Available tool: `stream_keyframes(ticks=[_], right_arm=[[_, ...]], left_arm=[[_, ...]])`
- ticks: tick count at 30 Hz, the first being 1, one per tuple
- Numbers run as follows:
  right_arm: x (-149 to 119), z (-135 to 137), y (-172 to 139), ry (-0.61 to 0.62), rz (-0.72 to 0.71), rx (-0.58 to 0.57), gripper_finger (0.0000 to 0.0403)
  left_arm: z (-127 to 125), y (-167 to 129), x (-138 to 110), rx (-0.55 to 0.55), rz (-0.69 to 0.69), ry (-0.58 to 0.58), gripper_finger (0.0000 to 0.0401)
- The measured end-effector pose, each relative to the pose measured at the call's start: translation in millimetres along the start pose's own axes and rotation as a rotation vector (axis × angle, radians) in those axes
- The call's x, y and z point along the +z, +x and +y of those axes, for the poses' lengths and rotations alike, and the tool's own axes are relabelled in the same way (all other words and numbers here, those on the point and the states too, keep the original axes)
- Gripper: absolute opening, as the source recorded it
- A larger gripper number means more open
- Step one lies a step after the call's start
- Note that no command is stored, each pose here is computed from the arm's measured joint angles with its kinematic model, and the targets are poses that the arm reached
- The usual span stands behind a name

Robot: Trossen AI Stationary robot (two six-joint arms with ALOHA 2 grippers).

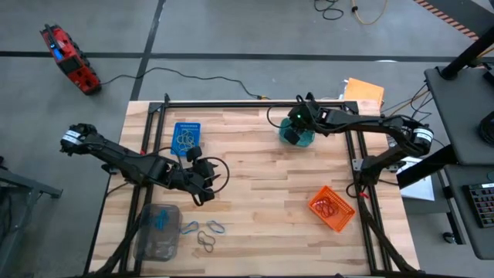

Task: Sort rubber bands into baskets
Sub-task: Put the blue rubberband into the black bin

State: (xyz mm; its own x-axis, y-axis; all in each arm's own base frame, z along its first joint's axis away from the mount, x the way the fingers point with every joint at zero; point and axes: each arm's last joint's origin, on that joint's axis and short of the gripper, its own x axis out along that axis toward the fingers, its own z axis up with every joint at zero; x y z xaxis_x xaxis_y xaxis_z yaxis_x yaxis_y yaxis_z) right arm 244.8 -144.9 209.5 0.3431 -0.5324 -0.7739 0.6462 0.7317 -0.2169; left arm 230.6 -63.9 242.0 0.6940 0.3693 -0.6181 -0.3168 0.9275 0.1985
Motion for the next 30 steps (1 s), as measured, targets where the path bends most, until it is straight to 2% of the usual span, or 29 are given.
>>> stream_keyframes(ticks=[4, 8, 11, 16, 21, 24, 30], right_arm=[[0.1, 3.2, -1.4, 0.039, -0.002, 0.043, 0.009], [0.1, 16.2, -6.3, 0.057, 0.0, 0.214, 0.0101], [-0.8, 33.1, -12.4, 0.04, -0.002, 0.317, 0.0104], [-6.3, 70.8, -28.8, -0.068, -0.029, 0.41, 0.0105], [-15.1, 110.5, -50.8, -0.181, -0.091, 0.511, 0.0105], [-22.9, 129.4, -63.5, -0.243, -0.121, 0.533, 0.0103], [-36.4, 151.3, -80.6, -0.302, -0.156, 0.521, 0.01]], left_arm=[[0.0, 0.0, 0.0, 0.0, 0.0, -0.002, 0.0134], [-0.5, 0.0, -0.1, -0.018, 0.006, -0.011, 0.0134], [-3.2, -0.2, -1.1, -0.11, 0.039, -0.013, 0.0134], [-9.2, -1.7, -3.1, -0.313, 0.117, -0.045, 0.0134], [-16.6, -3.6, -10.2, -0.389, 0.164, -0.085, 0.0134], [-26.7, -4.5, -23.0, -0.467, 0.237, -0.073, 0.0134], [-48.5, -2.3, -39.1, -0.489, 0.315, -0.058, 0.0134]])
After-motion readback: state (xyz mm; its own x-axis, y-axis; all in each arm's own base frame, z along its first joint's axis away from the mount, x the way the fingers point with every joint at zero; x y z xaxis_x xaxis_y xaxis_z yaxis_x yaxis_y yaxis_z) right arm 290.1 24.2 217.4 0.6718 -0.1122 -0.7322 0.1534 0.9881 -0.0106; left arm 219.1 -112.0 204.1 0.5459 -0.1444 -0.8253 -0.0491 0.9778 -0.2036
